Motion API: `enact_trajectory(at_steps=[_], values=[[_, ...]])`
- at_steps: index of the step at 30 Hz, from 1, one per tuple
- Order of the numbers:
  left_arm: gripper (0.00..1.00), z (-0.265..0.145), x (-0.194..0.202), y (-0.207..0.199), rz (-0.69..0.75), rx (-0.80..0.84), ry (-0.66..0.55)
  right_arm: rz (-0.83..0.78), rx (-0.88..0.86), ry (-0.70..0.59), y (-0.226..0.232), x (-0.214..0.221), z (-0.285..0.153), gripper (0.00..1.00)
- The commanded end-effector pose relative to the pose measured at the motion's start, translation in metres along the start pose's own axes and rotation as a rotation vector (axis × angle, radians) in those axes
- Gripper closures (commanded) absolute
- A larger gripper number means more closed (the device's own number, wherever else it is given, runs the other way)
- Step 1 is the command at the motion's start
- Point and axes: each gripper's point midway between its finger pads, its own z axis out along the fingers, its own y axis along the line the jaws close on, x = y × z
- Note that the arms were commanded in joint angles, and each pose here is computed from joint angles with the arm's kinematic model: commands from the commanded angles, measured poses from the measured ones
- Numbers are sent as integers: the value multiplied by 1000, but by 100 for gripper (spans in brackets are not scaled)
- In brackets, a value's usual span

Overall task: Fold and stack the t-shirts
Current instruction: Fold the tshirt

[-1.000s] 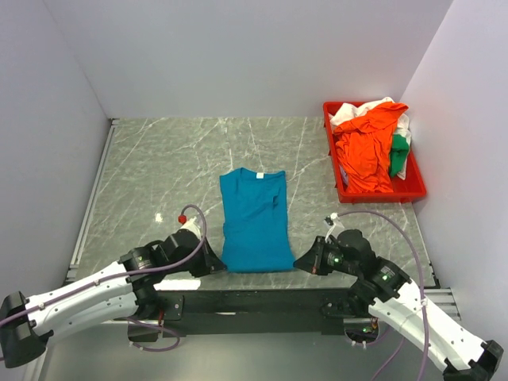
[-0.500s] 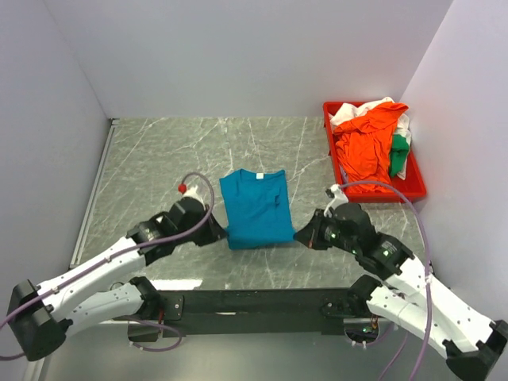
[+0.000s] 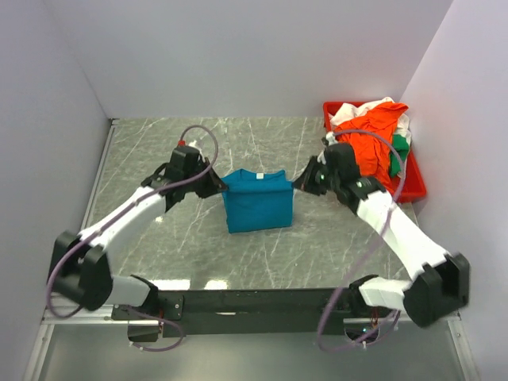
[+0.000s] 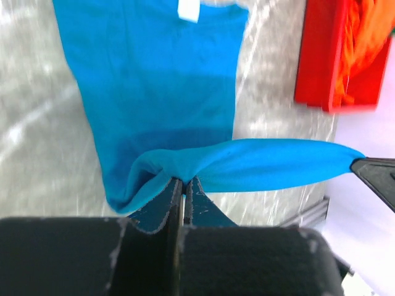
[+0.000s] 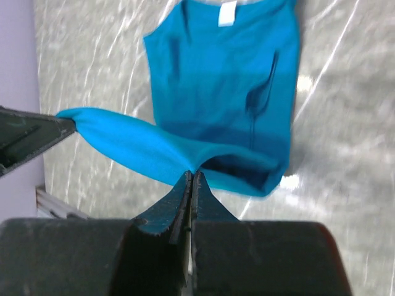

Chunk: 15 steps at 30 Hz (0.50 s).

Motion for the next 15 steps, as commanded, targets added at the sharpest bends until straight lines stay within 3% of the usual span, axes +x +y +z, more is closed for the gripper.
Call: enact_trajectory(at_steps=[1,5,15], values=[[99,23,-31,-4,7,39,-15,-16,-29,-25,2,-40,26,100],[99,51,-59,3,-34,28,-9,6,-26,-17,-2,-75,59,100],[99,109,-93,44,-115,-62,32,21,16,81,-22,-105,150,100]])
